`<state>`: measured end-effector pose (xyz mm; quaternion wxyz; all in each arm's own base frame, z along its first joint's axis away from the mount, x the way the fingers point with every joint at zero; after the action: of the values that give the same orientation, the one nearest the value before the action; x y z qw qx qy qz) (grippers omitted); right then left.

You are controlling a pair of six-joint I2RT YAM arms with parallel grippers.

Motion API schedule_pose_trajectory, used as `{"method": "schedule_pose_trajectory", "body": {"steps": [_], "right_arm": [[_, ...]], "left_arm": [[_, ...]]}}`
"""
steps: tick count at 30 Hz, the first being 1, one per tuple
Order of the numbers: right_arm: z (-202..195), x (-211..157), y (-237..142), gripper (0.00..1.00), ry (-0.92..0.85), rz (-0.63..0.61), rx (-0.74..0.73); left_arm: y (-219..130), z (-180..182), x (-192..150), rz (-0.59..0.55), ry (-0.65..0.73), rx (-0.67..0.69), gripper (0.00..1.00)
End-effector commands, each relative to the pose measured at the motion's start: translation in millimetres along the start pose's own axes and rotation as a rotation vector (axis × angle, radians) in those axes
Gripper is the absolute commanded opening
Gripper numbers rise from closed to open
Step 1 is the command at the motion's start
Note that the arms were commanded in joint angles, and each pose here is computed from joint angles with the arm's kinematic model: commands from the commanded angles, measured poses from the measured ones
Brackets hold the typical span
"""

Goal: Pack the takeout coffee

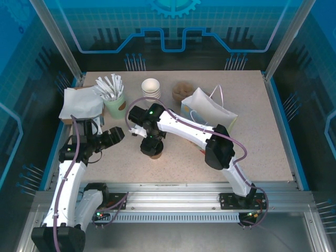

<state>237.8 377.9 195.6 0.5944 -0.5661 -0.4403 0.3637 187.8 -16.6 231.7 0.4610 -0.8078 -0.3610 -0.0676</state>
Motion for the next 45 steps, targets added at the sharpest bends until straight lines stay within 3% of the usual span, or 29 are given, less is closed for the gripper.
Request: {"method": "schedule_pose_trajectory", "body": {"steps": [1,23,35,45], "right_arm": [[8,1,1,0.88,-0.012,0.023,0.009],[8,0,10,0.82,-0.012,0.052,0.01],[8,-2,2,0.66,-0.011,0.04,0.005],[10,-10,-33,0.53,-0.007,-0.026,0.002]], "left_arm": [[2,1,-2,0.012,0.013,-0.025,0.81],[2,0,-4,0.02,0.013,-0.04,0.81],[3,0,-4,0.019,0.012,-0.043,0.81],[2,-1,-4,0.006,0.019,-0.058,0.81]]}}
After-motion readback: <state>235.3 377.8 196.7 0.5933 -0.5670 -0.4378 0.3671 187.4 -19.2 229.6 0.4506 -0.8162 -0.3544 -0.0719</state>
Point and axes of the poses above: each hand's point on the last joint's axis, 136 mm out from that joint toward the fingers, its own y axis out along the fingers, its own z axis along the line the jaws close on, x = y × z, the point moved 8 cm from there along -y, back along the fingers, and after that the axes turned 3 degrees about -y, right-handed, at the moved point
